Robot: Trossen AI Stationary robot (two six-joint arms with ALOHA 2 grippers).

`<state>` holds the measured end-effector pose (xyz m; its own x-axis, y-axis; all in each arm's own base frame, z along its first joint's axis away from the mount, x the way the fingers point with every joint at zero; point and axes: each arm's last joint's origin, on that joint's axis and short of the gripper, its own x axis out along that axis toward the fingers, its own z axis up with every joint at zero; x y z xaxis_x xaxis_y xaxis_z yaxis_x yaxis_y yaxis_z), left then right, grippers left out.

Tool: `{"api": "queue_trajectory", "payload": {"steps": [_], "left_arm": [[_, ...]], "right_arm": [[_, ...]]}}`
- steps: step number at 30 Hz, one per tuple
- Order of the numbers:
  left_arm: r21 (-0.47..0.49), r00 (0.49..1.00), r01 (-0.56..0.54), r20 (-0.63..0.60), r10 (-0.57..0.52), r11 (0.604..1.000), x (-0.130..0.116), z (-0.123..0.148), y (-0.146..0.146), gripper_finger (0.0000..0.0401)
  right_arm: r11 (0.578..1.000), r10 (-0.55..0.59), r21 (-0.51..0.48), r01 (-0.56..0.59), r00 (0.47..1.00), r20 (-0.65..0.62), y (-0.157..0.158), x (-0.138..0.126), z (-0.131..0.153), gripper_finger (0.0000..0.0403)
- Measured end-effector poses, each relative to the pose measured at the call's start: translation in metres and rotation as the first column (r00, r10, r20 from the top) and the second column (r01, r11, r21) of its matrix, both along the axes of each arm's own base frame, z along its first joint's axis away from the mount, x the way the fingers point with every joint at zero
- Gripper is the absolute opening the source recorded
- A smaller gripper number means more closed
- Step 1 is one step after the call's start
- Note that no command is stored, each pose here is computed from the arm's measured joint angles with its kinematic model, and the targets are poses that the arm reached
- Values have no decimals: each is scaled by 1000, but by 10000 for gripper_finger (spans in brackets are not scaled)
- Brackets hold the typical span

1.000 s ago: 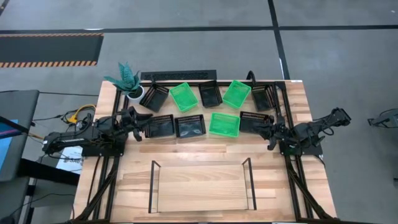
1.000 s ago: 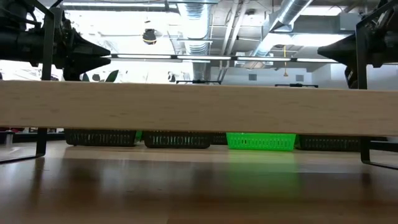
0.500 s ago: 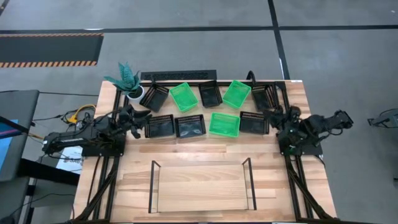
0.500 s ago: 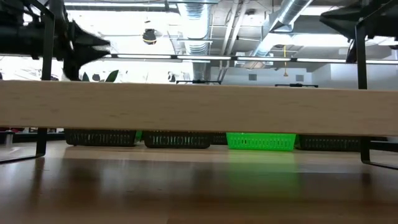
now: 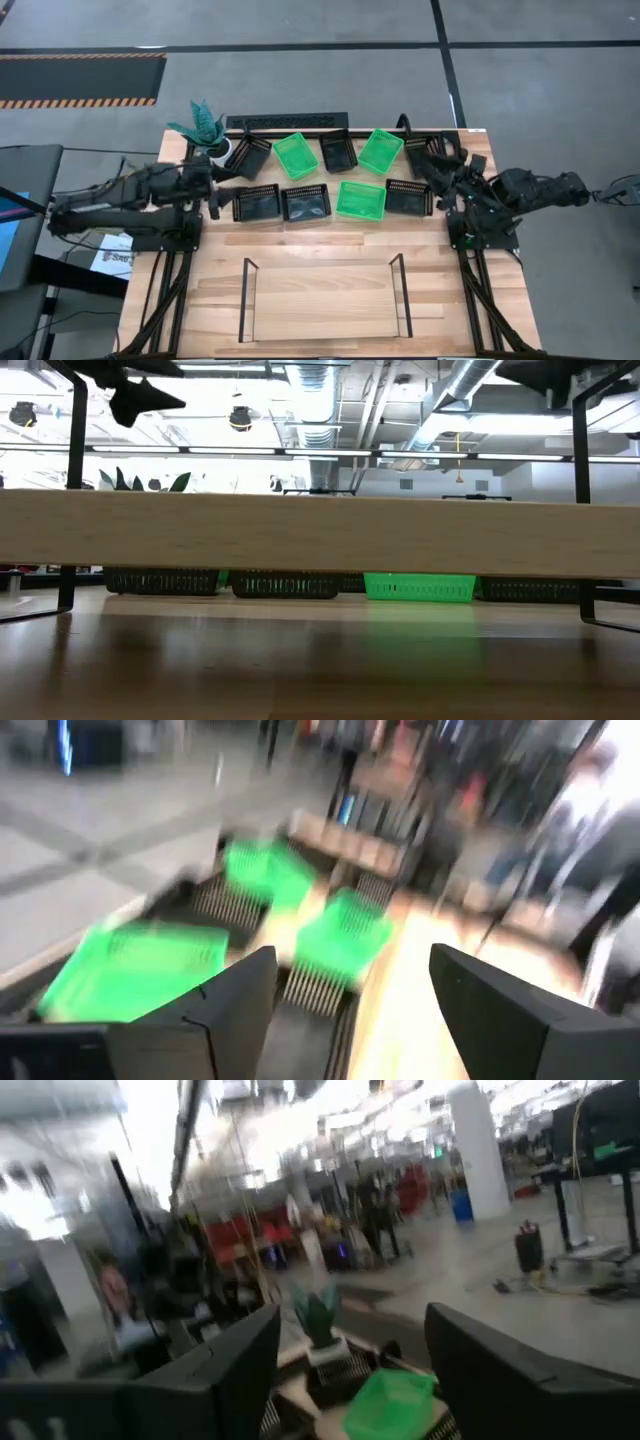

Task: Stack baskets on shelf by color
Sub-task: Put the black bin on the shelf

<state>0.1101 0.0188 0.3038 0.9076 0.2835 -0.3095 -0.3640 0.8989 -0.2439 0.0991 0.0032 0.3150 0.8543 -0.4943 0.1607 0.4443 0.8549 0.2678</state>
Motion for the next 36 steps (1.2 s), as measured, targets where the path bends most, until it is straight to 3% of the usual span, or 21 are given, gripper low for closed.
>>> {"api": "queue_trajectory", "payload": {"steps": [5,13,21,26,31,36], "left_arm": [[21,966,-52,-252,56,998,23,23,5,259],[-61,941,-113,-328,87,992,54,19,9,259],[-133,904,-136,-422,68,982,69,3,10,259],[-147,892,-142,-448,62,979,73,-1,11,259],[-164,865,-130,-500,31,978,75,-8,26,259],[-241,837,-128,-547,-26,962,80,-22,60,259]], "right_arm": [[998,-60,-33,53,954,-295,3,25,33,282],[976,-147,43,215,789,-597,-7,41,56,282],[895,-117,199,398,642,-758,-21,37,43,282],[836,-135,208,508,558,-819,-24,28,34,282],[825,-134,208,525,540,-831,-23,25,33,282],[828,-134,206,522,540,-831,-23,25,33,282]]}}
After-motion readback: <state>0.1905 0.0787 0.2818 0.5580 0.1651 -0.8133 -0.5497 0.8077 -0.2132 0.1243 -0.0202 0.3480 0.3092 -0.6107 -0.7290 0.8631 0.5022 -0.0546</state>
